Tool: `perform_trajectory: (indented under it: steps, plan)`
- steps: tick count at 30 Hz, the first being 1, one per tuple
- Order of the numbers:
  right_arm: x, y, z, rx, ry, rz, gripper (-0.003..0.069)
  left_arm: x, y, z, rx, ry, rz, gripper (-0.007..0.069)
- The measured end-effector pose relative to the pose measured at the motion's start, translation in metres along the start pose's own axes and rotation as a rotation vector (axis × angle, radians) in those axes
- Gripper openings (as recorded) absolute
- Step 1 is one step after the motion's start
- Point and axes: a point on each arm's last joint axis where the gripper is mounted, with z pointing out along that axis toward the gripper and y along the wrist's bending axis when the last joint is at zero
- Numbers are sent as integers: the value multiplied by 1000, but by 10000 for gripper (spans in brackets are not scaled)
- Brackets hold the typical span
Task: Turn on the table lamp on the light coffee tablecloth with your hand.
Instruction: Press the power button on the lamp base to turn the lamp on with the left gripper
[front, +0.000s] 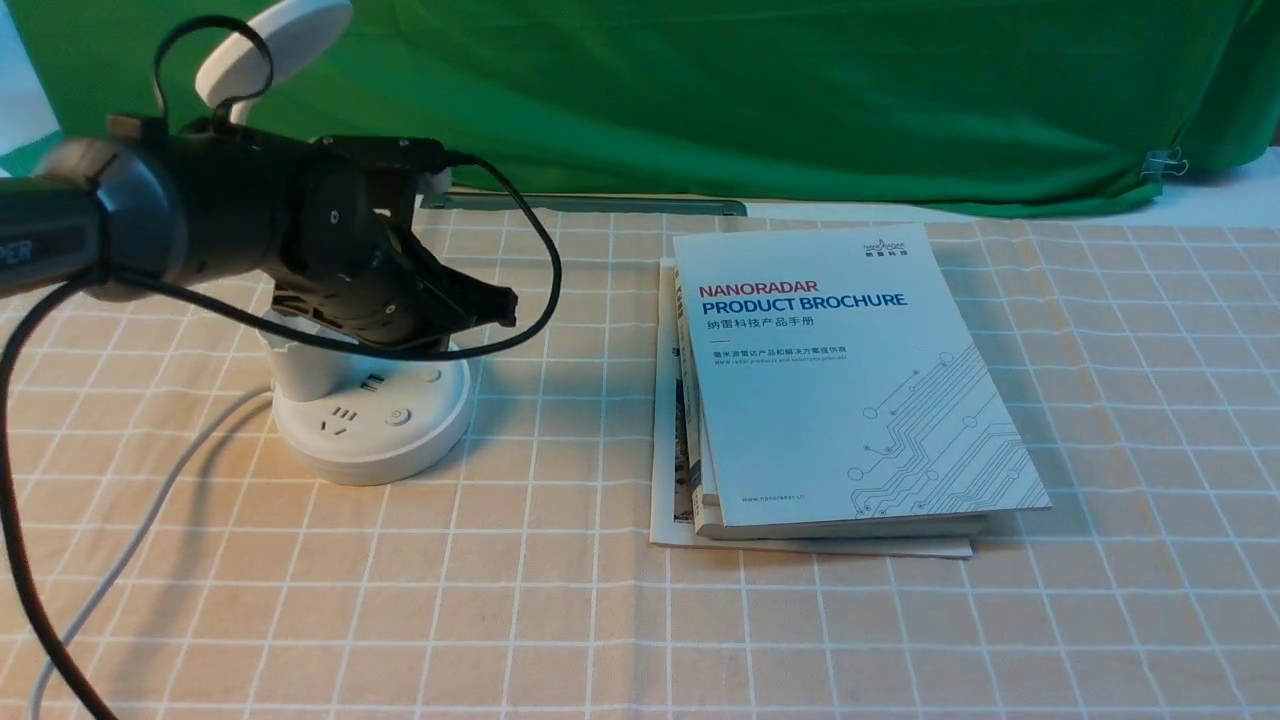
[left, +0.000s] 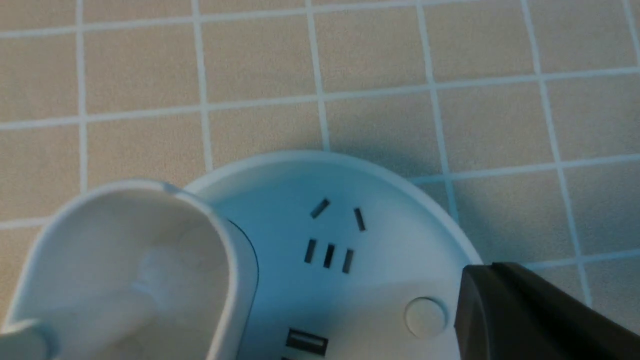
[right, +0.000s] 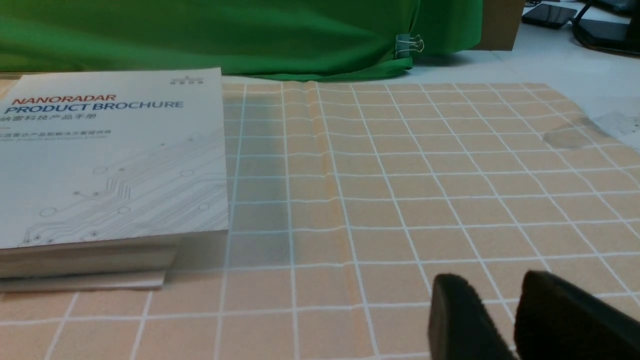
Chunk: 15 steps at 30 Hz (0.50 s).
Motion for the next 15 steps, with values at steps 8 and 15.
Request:
perform_trajectory:
  steps: [8,15]
  plan:
    - [0,0,0,0,0,0,241,3,1,8,-6,20,0,-3]
    - [0,0,0,0,0,0,241,6,2,14,-19,32,-6,-1]
